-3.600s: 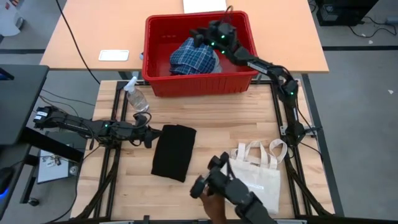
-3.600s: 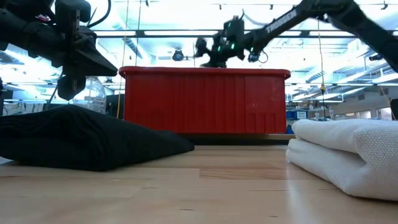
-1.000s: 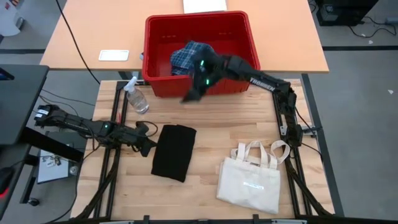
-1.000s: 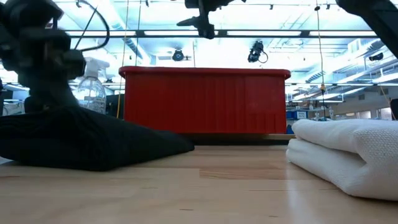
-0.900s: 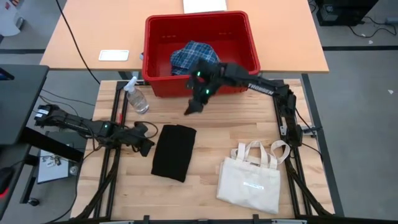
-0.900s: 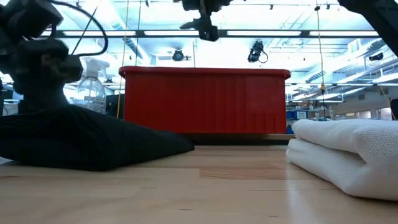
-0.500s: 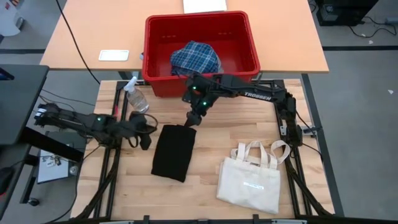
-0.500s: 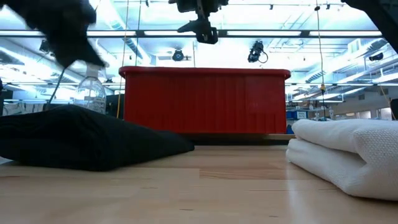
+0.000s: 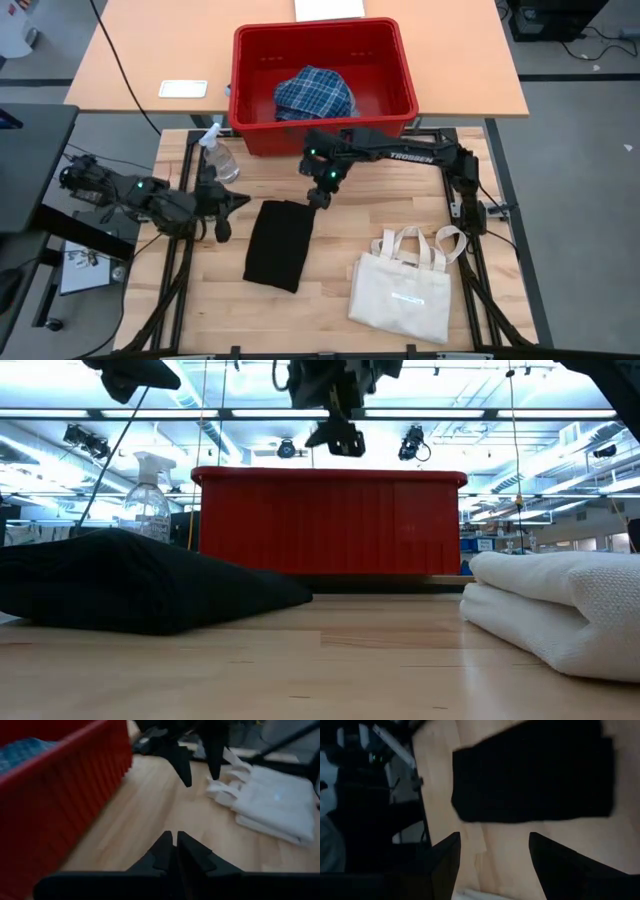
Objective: Fold laundry
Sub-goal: Put the black shirt into the red bin
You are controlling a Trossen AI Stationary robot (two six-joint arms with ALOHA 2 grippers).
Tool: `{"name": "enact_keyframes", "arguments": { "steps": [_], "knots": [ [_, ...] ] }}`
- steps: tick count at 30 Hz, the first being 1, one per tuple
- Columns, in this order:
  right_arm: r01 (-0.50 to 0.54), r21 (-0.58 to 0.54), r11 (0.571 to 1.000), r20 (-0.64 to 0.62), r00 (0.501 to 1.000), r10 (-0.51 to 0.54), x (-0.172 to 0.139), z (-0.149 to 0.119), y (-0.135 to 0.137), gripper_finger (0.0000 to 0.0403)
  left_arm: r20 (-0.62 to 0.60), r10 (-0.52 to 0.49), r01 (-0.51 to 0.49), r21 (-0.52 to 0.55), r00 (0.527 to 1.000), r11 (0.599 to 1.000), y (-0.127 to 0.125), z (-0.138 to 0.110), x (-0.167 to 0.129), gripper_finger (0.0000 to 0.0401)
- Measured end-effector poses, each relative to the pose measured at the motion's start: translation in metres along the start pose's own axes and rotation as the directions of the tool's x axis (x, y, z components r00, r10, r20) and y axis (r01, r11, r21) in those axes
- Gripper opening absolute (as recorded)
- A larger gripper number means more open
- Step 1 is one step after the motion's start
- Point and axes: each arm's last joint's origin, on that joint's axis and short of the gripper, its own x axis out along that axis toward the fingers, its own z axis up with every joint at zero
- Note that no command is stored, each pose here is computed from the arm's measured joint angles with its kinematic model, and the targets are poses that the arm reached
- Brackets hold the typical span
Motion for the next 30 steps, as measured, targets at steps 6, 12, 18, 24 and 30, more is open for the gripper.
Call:
{"name": "enact_keyframes", "arguments": {
  "steps": [6, 12, 18, 24, 30],
  "knots": [
    [-0.079, 0.055, 0.995, -0.105, 0.991, 0.085, 0.046, -0.021, -0.009, 0.0235, -0.038, -0.026, 0.027, 0.017, 0.999, 0.999, -0.025, 0.002, 0.010, 0.0031],
    [-0.071, 0.118, 0.991, -0.110, 0.990, 0.084, 0.071, -0.033, -0.015, 0.0235, 0.008, 0.048, -0.049, 0.086, 0.999, 0.995, -0.039, 0.048, 0.008, 0.0031],
    [-0.031, 0.057, 0.998, -0.099, 0.994, 0.037, 0.062, -0.038, -0.006, 0.0235, -0.077, 0.038, -0.024, 0.179, 0.996, 0.984, -0.043, 0.063, 0.004, 0.0031],
    [0.127, -0.062, 0.990, -0.107, 0.985, -0.133, 0.023, -0.057, 0.006, 0.0235, -0.127, 0.015, 0.012, 0.209, 0.992, 0.978, -0.048, 0.051, -0.010, 0.0031],
    [0.309, -0.043, 0.950, 0.176, 0.938, -0.298, -0.040, -0.071, 0.040, 0.0235, 0.015, 0.036, -0.038, 0.151, 0.999, 0.988, -0.045, 0.060, -0.027, 0.0031]
  ]
}}
